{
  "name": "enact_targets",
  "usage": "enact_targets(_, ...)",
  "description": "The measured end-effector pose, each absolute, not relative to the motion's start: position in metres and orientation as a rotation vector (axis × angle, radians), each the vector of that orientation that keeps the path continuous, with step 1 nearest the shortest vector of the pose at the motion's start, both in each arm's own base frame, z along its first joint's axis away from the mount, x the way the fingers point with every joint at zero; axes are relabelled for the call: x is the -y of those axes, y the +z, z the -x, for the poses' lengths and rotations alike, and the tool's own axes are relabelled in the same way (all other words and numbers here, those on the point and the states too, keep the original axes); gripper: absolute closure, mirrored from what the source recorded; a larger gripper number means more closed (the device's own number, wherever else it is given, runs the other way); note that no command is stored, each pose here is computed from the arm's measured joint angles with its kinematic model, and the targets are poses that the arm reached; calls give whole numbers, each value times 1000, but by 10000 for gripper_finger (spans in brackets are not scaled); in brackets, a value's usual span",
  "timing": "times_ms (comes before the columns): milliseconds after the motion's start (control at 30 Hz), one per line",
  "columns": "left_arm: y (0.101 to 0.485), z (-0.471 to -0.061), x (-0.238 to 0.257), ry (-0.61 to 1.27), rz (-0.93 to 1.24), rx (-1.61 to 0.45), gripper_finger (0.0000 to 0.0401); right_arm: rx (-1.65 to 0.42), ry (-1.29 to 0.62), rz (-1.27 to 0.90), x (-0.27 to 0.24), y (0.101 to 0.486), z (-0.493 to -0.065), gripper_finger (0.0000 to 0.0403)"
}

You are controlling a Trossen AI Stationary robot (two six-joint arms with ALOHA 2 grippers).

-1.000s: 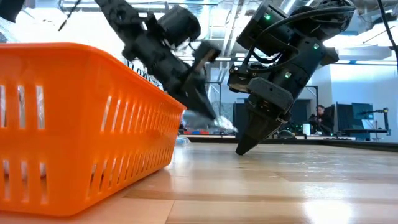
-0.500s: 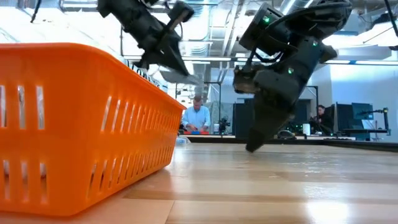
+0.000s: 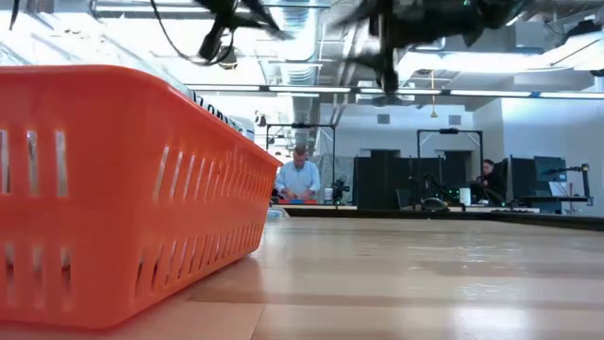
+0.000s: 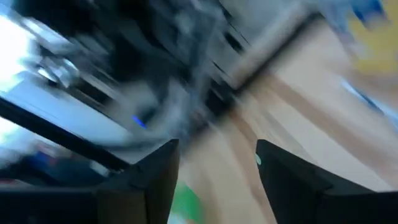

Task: Pick & Place Travel size toiletries
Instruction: Put the black comb into the left red basket

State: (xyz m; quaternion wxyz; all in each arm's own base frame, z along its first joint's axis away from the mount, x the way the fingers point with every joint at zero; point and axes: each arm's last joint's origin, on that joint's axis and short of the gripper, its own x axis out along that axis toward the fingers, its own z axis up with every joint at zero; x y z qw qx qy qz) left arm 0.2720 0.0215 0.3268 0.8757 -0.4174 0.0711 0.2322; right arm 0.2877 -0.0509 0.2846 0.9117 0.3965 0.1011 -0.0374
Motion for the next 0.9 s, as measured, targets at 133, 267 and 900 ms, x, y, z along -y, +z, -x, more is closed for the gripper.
enact_targets(133,351,-273,-21,376,852,55,401,28,9,-845,55,319,-277,189)
enact_targets(267,360,-274,-21,325,859,144,401,153,62,-828,55,339,-271,189)
enact_targets(900,371,-277,-21,255,848,254,401,104,125,-779,36,352,-306,208)
